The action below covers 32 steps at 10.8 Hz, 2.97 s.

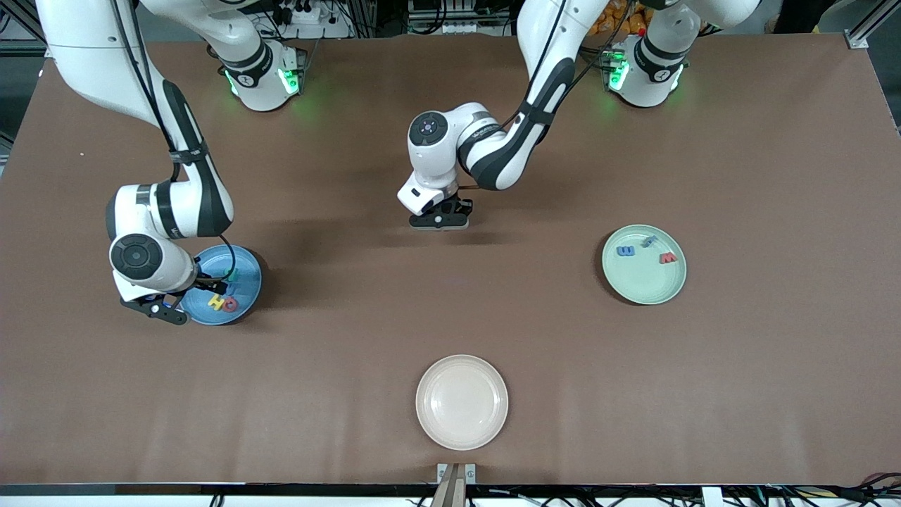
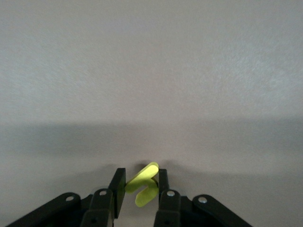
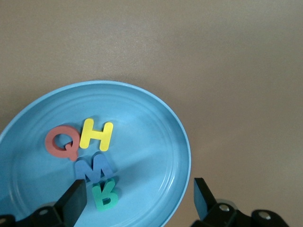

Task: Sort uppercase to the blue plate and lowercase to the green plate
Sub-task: 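Carry the yellow h toward the green plate while the right gripper withdraws, then lower the yellow h onto the green plate and open the left gripper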

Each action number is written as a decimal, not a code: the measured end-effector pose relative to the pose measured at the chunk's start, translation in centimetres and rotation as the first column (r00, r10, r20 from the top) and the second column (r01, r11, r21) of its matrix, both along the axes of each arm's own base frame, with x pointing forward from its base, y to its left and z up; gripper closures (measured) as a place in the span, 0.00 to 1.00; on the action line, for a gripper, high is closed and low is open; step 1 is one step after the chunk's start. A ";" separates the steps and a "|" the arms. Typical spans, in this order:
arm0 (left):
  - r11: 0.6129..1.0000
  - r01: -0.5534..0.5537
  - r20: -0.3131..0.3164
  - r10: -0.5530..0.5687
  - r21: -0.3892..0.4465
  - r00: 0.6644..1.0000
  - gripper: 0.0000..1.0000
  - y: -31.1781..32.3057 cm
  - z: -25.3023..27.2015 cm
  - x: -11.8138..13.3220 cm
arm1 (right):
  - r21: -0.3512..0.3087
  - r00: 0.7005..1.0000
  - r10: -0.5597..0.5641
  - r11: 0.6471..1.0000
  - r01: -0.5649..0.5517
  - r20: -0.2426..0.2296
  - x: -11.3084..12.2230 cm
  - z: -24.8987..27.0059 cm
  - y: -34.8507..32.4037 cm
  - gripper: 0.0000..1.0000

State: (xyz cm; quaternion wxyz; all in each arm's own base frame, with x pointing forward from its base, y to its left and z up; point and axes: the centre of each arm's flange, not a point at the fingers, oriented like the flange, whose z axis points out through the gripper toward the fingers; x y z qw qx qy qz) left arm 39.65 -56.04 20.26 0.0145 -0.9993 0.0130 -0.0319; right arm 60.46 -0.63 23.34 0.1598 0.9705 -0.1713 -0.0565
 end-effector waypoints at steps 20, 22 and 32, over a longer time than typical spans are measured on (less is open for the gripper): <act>0.972 0.232 -0.418 -0.226 -0.037 0.880 0.68 50.5 1.3 11.5 | 0.249 0.884 0.361 0.864 -0.437 0.299 -4.9 43.0 6.6 0.00; 0.968 0.247 -0.411 -0.242 -0.040 0.879 0.68 49.7 1.2 11.3 | 0.264 0.882 0.402 0.848 -0.460 0.248 -5.4 42.6 6.8 0.00; 0.966 0.258 -0.327 -0.254 -0.032 0.910 0.48 49.3 2.1 13.2 | 0.296 0.892 0.402 0.843 -0.449 0.208 -5.4 42.2 4.8 0.00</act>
